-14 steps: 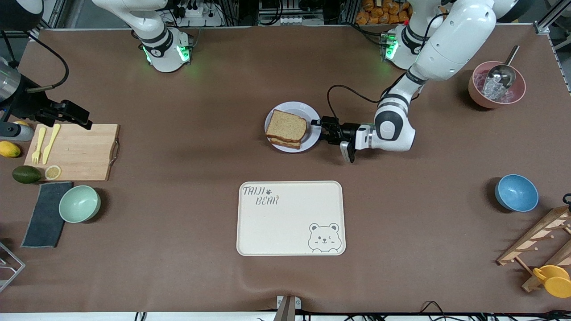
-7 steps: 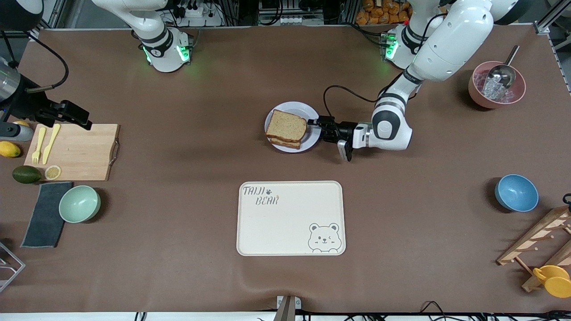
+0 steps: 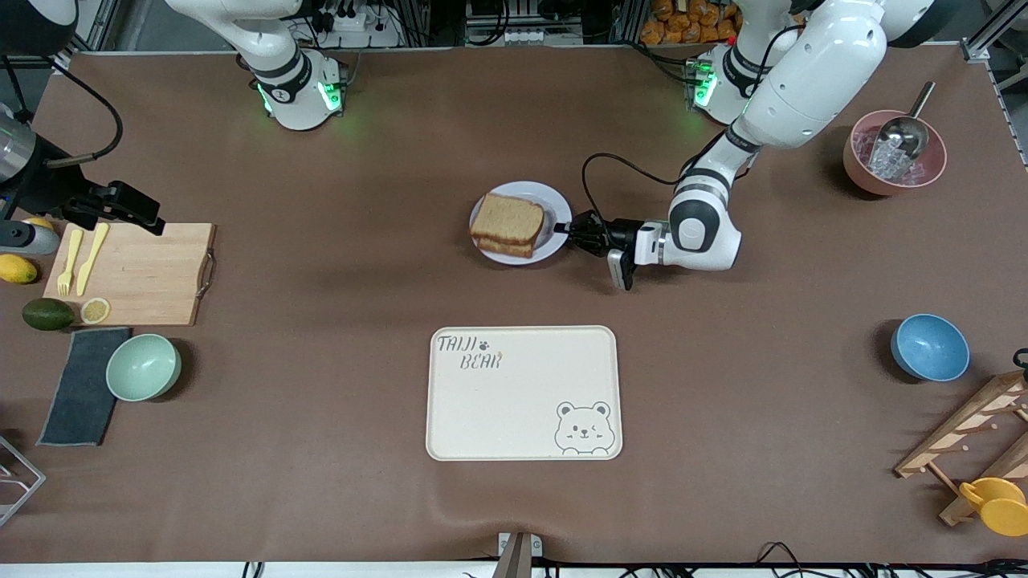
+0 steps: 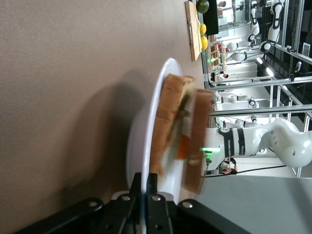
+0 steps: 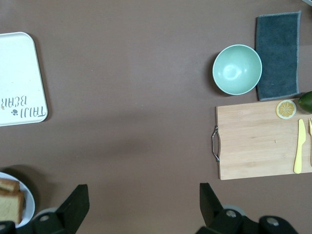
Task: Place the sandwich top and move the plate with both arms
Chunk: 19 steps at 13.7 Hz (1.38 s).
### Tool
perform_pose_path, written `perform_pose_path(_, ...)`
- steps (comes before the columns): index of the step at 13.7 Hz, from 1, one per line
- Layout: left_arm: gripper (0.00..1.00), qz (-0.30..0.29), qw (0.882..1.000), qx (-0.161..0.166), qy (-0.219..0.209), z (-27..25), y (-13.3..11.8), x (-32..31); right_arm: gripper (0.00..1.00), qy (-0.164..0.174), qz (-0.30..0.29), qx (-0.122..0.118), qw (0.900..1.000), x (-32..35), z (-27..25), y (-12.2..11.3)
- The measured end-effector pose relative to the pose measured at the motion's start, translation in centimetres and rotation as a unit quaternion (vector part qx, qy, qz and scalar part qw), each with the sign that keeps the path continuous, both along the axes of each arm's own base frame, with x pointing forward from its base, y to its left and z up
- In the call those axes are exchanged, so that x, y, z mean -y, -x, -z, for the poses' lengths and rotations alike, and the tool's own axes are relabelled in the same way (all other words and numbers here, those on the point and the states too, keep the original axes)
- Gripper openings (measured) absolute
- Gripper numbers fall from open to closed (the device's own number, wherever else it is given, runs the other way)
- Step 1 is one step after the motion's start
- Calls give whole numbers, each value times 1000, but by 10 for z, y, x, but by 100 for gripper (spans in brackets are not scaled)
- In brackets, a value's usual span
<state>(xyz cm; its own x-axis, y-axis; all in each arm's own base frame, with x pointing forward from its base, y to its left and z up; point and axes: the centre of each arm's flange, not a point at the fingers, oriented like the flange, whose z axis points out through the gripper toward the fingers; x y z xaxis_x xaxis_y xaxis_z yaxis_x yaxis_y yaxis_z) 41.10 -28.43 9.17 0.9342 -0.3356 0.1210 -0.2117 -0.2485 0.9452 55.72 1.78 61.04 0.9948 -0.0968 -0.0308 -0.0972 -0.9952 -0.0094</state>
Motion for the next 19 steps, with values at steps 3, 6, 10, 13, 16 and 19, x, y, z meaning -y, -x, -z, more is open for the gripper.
perform_pose_path(3,5,2,1000,11,5,7,3,-3,100,0,1,0,1000,1,0,0)
perform_pose_path(6,5,-2,1000,6,10,9,3,-5,100,0,1,0,1000,1,0,0)
perform_pose_path(10,5,-21,1000,-12,18,13,9,-7,100,0,1,0,1000,1,0,0)
perform_pose_path(13,5,-51,998,-33,29,14,14,-6,100,0,1,0,1000,1,0,0)
perform_pose_path(16,5,-69,996,-46,39,14,14,-11,100,0,1,-1,1000,1,1,0)
perform_pose_path(19,5,-81,995,-49,44,12,7,-19,100,0,1,-1,1000,1,1,0)
